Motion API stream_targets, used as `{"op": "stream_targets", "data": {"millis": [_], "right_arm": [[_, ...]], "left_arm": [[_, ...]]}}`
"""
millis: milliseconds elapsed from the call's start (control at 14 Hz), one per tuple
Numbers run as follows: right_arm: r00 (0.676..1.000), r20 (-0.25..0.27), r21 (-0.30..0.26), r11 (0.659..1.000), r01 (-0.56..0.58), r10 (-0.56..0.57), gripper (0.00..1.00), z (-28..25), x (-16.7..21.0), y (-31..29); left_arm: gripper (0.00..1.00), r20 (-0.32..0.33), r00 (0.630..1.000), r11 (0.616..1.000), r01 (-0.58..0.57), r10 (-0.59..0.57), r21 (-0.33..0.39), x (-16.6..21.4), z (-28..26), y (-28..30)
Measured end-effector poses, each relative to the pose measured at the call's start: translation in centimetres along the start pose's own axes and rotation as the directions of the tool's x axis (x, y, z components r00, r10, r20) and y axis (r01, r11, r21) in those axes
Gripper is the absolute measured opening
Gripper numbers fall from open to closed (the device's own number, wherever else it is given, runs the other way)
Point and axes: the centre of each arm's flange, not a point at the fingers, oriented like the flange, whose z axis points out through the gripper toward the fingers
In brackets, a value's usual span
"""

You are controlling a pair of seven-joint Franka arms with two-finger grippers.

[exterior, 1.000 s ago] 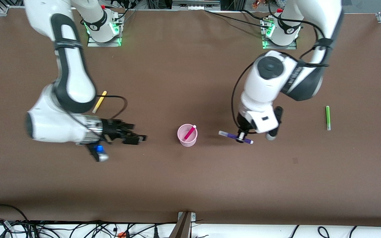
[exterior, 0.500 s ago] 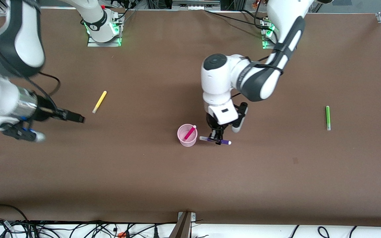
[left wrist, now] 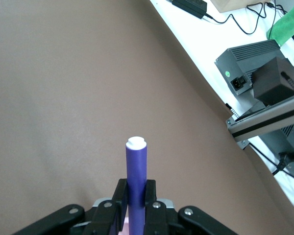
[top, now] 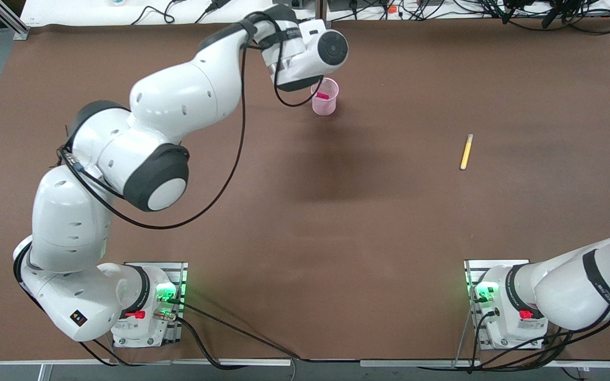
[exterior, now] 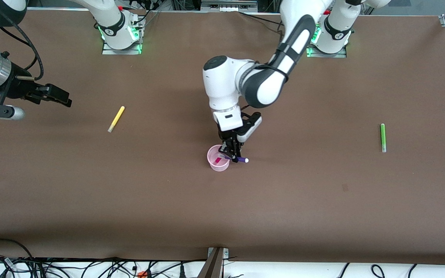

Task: Organize pens into pink holder with both arms
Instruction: 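Withdraw the right gripper while the left gripper moves the purple marker over the cup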

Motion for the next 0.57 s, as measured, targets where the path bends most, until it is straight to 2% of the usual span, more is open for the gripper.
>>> {"op": "stream_targets", "data": {"millis": [214, 571], "right_arm": [[1.000, 0.001, -0.002, 1.000, -0.003, 0.003, 1.00, 0.0, 0.0, 0.2], [1.000, 0.012, 0.009, 1.000, -0.007, 0.007, 1.00, -0.1, -0.1, 0.8]], "left_arm": [[0.18, -0.030, 0.999, 1.000, -0.023, 0.023, 0.001, -1.9, 1.2, -0.8], [0.18, -0.037, 0.999, 1.000, -0.019, 0.018, -0.021, -2.8, 2.2, 0.2]]}}
